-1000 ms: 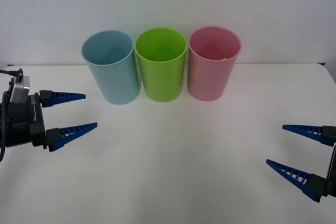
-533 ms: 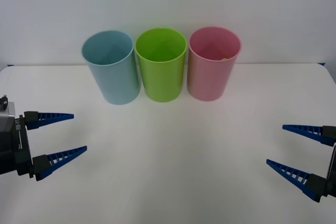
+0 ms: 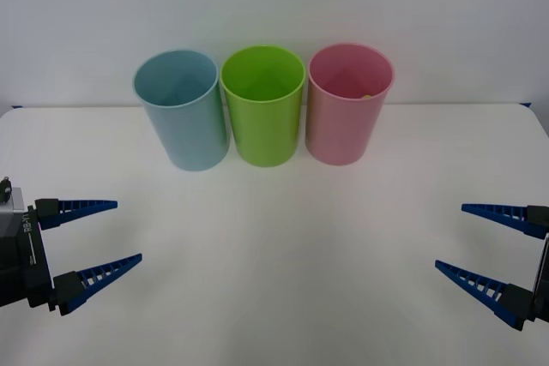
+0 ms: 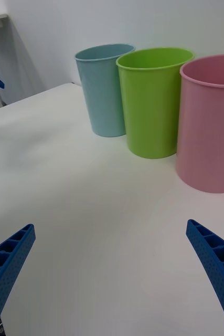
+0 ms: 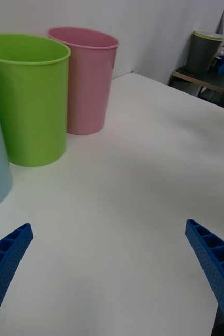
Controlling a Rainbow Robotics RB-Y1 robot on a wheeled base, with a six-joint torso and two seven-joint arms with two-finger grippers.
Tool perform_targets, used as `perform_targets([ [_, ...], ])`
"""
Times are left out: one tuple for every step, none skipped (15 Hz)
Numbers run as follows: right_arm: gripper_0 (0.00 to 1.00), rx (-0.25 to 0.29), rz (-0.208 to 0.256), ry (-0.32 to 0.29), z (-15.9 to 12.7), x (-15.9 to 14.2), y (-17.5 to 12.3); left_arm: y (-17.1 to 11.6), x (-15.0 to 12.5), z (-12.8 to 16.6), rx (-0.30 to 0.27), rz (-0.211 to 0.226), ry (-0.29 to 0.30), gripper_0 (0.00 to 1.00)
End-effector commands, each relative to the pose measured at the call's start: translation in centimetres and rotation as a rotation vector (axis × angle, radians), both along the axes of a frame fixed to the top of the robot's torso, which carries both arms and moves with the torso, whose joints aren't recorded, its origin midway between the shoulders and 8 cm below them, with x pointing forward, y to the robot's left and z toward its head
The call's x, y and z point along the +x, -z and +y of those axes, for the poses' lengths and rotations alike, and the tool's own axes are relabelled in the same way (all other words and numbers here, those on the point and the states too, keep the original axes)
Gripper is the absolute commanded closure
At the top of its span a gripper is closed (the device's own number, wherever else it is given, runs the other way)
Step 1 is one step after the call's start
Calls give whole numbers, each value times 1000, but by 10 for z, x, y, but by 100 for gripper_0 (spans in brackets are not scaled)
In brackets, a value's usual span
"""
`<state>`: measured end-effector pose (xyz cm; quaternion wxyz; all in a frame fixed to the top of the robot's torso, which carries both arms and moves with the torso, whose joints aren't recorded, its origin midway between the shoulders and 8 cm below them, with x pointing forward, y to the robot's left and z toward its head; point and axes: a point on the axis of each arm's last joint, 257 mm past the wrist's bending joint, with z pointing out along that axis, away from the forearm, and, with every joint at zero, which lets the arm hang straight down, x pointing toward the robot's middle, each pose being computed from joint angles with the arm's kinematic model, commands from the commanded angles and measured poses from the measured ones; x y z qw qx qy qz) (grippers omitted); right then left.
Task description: Put cans in the blue bin and PET bottles in the pink bin and trash in the green bin.
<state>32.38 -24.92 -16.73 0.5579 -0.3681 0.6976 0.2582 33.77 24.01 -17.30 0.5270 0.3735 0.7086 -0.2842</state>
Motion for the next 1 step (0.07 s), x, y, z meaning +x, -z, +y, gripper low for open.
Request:
perform_targets([
  [0, 0, 0, 0, 0, 0, 0, 0, 0, 0, 0, 0, 0, 0],
])
